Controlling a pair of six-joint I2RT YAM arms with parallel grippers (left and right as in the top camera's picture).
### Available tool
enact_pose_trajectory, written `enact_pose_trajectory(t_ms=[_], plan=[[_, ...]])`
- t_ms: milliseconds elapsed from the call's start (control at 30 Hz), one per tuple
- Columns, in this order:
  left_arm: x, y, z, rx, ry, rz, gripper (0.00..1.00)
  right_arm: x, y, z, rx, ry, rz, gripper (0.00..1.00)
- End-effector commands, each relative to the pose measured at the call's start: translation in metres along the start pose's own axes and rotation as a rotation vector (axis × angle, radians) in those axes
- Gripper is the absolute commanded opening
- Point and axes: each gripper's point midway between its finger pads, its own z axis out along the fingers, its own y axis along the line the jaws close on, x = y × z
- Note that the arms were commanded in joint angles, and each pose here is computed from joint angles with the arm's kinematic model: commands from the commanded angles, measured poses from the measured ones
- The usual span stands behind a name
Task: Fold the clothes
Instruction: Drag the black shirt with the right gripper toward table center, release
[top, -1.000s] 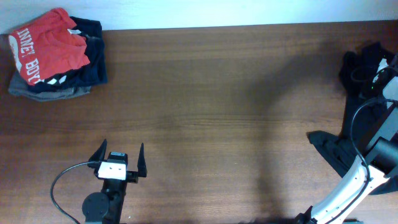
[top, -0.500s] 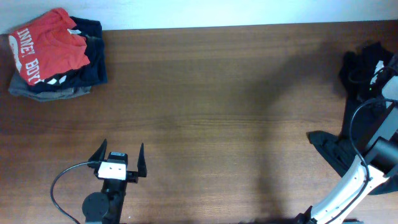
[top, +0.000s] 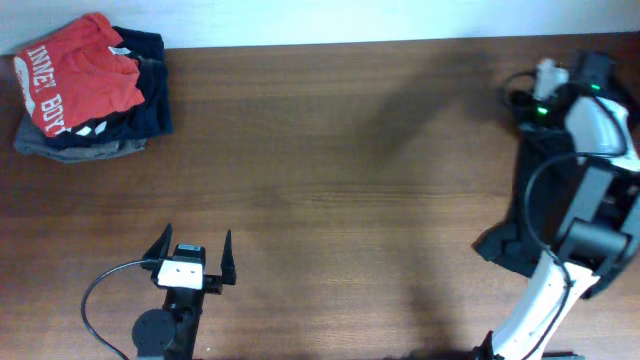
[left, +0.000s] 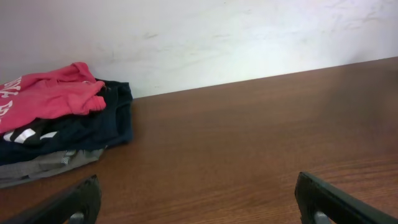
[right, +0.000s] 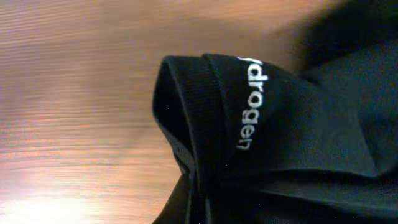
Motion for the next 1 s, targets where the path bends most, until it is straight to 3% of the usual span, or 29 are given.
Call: enact_pose_trajectory(t_ms=[0, 267, 500, 700, 967], plan=[[0.001, 0.002, 0.000, -0.010, 0.001, 0.009, 0.99, -0.024, 0.074, -0.010, -0.133, -0.046, -0.067, 0.04], [0.001, 0.002, 0.000, -0.009, 0.002, 0.009, 0.99, -0.003, 0.236, -0.008, -0.455, 0.024, -0.204, 0.04], [0.001, 0.002, 0.000, -0.009, 0.001, 0.009, 0.99, 0.051, 0.372, -0.027, -0.698, 0.152, -0.313, 0.04], [0.001, 0.002, 0.000, -0.009, 0.001, 0.009, 0.99, 0.108, 0.445, -0.045, -0.779, 0.269, -0.417, 0.04], [0.001, 0.002, 0.000, -0.009, 0.001, 0.009, 0.99, 0.173, 0.481, -0.060, -0.758, 0.411, -0.543, 0.04]])
